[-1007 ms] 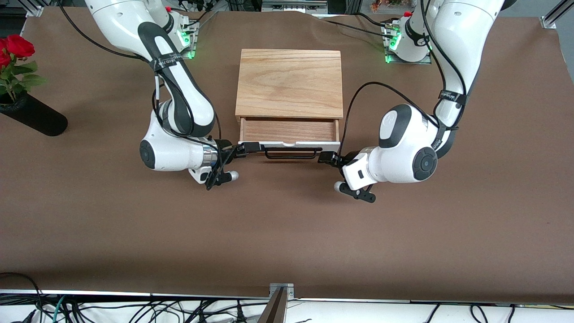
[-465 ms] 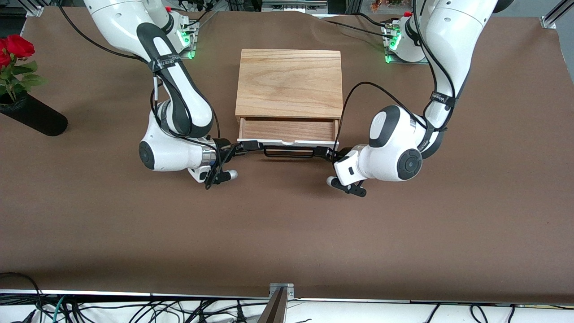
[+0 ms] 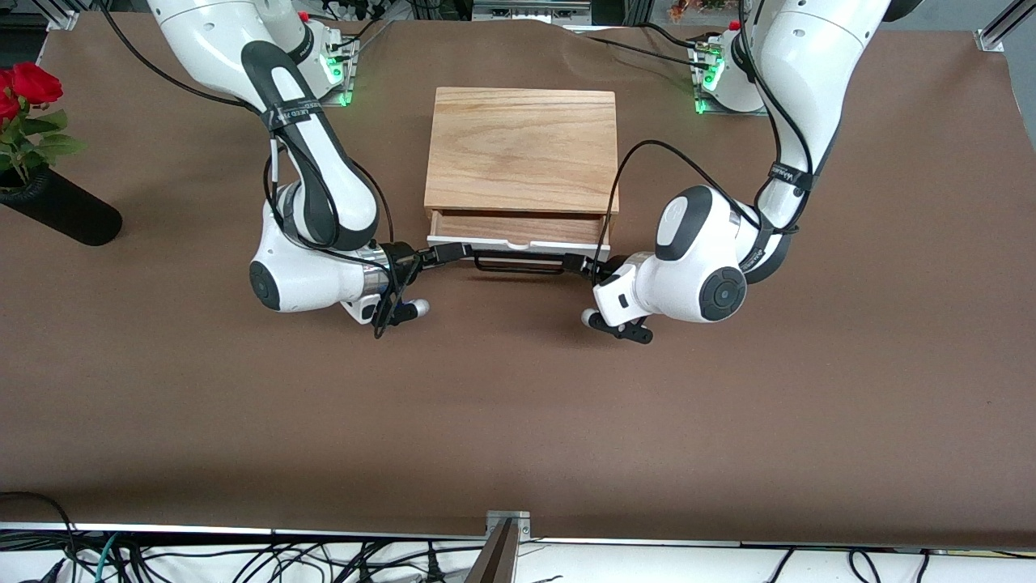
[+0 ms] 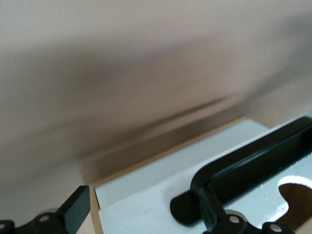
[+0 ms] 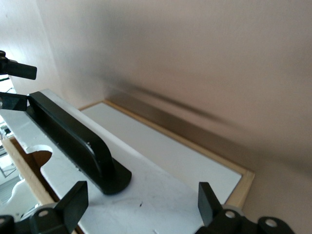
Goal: Close drawer with both arms simultaneously
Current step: 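Push the white drawer into the box with both grippers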
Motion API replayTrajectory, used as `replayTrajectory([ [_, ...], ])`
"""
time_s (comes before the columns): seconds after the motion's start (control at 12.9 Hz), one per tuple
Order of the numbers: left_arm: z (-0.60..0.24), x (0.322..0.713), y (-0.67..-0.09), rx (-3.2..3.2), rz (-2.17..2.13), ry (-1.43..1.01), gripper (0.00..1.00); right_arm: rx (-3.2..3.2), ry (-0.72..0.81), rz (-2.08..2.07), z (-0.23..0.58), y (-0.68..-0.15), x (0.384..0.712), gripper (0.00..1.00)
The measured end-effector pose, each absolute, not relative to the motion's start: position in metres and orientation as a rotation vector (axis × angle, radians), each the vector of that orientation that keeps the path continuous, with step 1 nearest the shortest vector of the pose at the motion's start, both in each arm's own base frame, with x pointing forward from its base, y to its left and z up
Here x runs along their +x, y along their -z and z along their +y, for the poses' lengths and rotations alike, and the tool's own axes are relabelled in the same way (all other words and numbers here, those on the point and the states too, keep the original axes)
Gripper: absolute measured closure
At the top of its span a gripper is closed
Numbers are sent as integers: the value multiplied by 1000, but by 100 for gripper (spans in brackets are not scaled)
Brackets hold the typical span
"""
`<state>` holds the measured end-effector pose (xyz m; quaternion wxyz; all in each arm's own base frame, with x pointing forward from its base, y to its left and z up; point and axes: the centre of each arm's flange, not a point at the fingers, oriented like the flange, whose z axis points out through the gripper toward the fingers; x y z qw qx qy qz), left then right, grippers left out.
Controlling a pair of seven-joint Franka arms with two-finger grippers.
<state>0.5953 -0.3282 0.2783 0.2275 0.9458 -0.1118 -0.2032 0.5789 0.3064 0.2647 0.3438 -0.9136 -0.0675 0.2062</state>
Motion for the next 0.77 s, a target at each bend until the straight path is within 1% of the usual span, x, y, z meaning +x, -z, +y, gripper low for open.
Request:
replayTrajectory([
  [0.31, -335, 578, -275, 2588, -349, 689, 0, -2347, -653, -166, 306, -264, 566, 0],
  [0.54, -334, 561, -268, 2566, -368, 828, 0, -2341, -693, -157, 304, -262, 557, 0],
  [0.77, -333, 559, -266, 2564, -365, 846, 0, -2339, -725, -149, 302, -254, 549, 0],
])
